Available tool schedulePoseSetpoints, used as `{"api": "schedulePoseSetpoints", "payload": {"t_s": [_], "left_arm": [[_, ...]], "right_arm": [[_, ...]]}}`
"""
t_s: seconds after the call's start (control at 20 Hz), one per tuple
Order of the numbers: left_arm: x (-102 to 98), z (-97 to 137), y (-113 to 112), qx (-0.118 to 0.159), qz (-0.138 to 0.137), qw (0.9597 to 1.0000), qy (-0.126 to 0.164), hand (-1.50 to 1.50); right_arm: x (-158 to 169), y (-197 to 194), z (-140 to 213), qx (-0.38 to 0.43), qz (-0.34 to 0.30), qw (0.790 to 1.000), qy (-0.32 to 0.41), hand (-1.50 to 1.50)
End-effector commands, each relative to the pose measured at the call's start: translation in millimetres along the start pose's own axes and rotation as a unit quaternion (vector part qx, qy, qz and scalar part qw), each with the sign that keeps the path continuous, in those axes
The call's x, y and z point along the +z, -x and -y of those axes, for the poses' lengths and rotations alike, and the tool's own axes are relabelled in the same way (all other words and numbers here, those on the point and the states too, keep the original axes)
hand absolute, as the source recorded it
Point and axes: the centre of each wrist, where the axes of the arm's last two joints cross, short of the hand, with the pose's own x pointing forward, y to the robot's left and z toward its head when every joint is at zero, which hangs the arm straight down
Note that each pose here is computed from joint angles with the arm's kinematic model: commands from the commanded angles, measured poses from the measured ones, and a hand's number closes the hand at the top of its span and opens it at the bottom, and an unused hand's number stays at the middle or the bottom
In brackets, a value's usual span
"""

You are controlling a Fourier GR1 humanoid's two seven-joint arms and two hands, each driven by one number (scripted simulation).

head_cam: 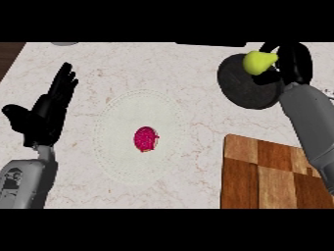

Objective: Pick the pear from the cutting board and place it in the pan

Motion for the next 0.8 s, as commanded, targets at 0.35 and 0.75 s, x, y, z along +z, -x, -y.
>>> {"api": "schedulePoseSetpoints", "payload": {"t_s": [0.35,0.75], "left_arm": [[-12,9,-8,-0.002,0.012,0.9999,0.009,0.0],[-4,-1,-4,-0.006,0.009,0.9999,-0.001,0.0]], "right_arm": [[12,32,-19,-0.137,-0.07,0.974,-0.166,-1.5],[20,58,-13,-0.203,-0.024,0.975,-0.092,-1.5]]}}
